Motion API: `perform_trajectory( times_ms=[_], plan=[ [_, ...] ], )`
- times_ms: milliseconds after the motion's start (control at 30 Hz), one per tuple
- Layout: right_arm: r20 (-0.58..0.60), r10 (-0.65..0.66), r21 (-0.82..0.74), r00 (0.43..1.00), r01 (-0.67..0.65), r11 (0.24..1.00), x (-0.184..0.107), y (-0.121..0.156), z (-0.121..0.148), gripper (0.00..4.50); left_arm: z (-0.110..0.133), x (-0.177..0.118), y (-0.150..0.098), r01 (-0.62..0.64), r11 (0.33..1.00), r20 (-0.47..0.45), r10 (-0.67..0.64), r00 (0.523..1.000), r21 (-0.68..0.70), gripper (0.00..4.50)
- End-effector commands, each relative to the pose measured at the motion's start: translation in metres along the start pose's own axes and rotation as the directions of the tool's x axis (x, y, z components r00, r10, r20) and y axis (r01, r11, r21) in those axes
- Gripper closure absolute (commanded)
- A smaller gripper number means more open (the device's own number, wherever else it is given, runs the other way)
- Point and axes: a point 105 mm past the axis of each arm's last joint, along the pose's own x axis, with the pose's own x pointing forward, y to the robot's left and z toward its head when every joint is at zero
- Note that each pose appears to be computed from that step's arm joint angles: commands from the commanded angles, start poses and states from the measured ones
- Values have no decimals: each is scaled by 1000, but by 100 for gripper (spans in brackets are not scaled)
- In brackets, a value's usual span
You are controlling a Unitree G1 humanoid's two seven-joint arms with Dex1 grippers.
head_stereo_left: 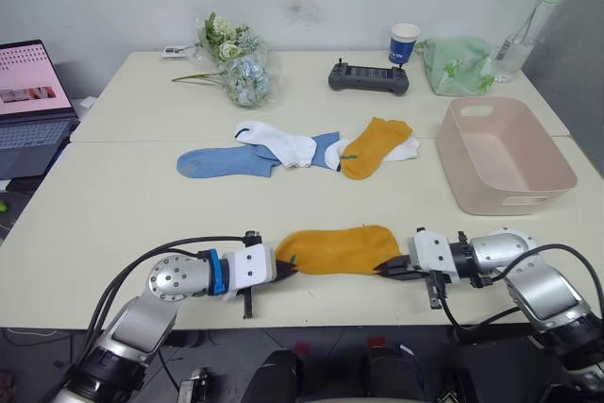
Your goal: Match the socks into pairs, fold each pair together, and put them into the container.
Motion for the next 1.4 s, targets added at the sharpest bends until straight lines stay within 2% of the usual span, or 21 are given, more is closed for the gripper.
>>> perform_trajectory(
  times_ms=[33,167,233,300,433,567,767,1033,1267,1300,1400],
  plan=[
    [109,66,84,992,-75,994,-11,12,36,446,32,-11,-8,61,984,129,-39,991,-167,450],
    [113,218,228,969,-239,944,-22,36,47,446,50,-30,-44,307,883,154,-268,951,-355,450],
    [122,285,309,951,-309,899,-26,47,49,446,55,-36,-51,364,833,158,-328,931,-417,450],
    [120,328,358,937,-349,866,-27,53,47,446,53,-40,-53,383,810,142,-359,923,-444,450],
    [65,278,370,958,-282,885,-18,39,24,446,32,-35,-39,314,812,73,-321,944,-491,450],
    [13,167,306,986,-163,938,-12,-3,9,446,18,-28,-11,221,842,22,-241,970,-492,450],
    [-50,86,172,995,-76,982,-5,-45,-3,446,6,-16,21,126,893,-41,-159,986,-432,450],
    [-81,15,72,997,-9,997,0,-68,-10,446,0,1,53,63,946,-93,-97,991,-319,450],
    [-71,-14,62,997,18,998,1,-74,-8,446,-6,6,61,52,958,-111,-86,990,-281,450],
    [-65,-28,53,997,32,998,1,-75,-7,427,-6,6,61,55,958,-107,-88,990,-282,450],
    [-40,-100,41,994,101,994,-7,-85,1,347,-4,3,70,5,960,-92,-32,995,-279,387]
  ],
)
